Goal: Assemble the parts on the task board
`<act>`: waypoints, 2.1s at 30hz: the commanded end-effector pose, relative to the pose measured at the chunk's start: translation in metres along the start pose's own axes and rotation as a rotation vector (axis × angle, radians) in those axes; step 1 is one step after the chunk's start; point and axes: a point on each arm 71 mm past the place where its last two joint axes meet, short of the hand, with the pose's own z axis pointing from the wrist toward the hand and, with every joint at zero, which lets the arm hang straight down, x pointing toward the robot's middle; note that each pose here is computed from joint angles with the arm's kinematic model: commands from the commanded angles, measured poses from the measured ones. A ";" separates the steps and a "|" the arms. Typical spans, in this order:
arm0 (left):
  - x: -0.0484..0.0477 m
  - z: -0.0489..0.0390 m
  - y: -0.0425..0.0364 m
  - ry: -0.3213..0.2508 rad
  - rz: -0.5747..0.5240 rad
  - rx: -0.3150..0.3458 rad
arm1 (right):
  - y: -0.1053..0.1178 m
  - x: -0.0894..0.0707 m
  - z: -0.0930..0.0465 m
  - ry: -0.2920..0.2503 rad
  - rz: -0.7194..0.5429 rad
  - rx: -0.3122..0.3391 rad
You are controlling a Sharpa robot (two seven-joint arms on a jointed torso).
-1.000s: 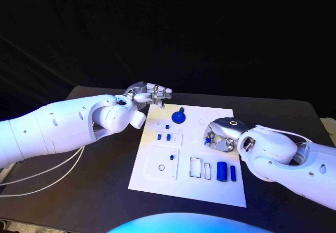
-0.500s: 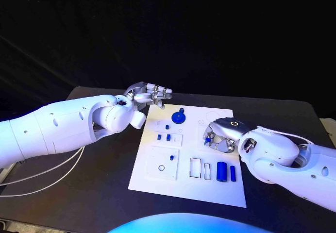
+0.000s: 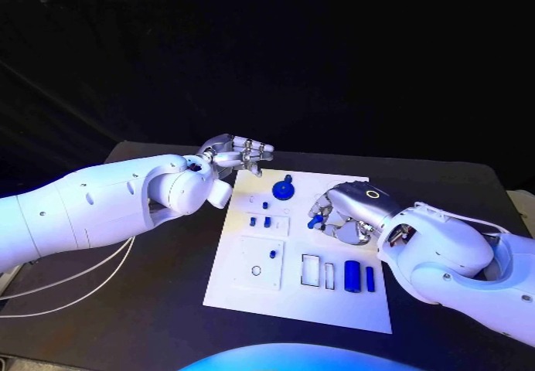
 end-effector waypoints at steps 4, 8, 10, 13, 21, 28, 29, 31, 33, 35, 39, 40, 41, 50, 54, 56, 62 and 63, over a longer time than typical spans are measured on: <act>0.0041 0.0015 -0.0006 0.025 -0.005 0.005 | 0.030 0.002 0.006 -0.037 0.067 -0.091; 0.0047 0.0020 -0.0003 0.027 -0.006 0.005 | 0.051 0.012 0.014 -0.020 0.108 -0.144; 0.0050 0.0021 -0.0002 0.028 -0.006 0.005 | 0.059 0.018 0.016 -0.010 0.123 -0.164; 0.0059 0.0024 0.0000 0.030 -0.006 0.004 | 0.071 0.030 0.021 0.015 0.151 -0.190; 0.0053 0.0015 0.0001 0.030 -0.006 0.002 | 0.077 0.056 0.029 0.071 0.196 -0.191; 0.0052 0.0012 0.0000 0.030 -0.006 0.002 | 0.078 0.070 0.034 0.109 0.202 -0.185; 0.0053 0.0011 0.0000 0.030 -0.006 0.002 | 0.078 0.073 0.034 0.114 0.197 -0.185; 0.0052 0.0011 0.0000 0.030 -0.006 0.002 | 0.079 0.075 0.034 0.121 0.192 -0.185; 0.0050 0.0010 0.0000 0.029 -0.006 0.002 | 0.079 0.076 0.034 0.129 0.187 -0.184; 0.0049 0.0009 0.0000 0.029 -0.006 0.001 | 0.079 0.077 0.035 0.134 0.184 -0.183; 0.0048 0.0009 0.0000 0.029 -0.006 0.001 | 0.080 0.079 0.035 0.139 0.182 -0.183; 0.0049 0.0009 0.0000 0.029 -0.006 0.001 | 0.080 0.080 0.035 0.141 0.181 -0.183; 0.0052 0.0010 0.0000 0.030 -0.006 0.001 | 0.081 0.081 0.035 0.144 0.180 -0.184; 0.0054 0.0010 0.0000 0.031 -0.006 0.001 | 0.080 0.086 0.036 0.161 0.168 -0.178; 0.0053 0.0009 0.0000 0.031 -0.006 0.001 | 0.079 0.087 0.036 0.172 0.154 -0.168; 0.0053 0.0008 0.0000 0.031 -0.006 0.001 | 0.078 0.088 0.037 0.176 0.148 -0.163; 0.0050 0.0007 0.0000 0.030 -0.006 0.000 | 0.077 0.089 0.038 0.176 0.133 -0.155; 0.0050 0.0007 0.0000 0.030 -0.006 0.000 | 0.077 0.090 0.039 0.174 0.131 -0.155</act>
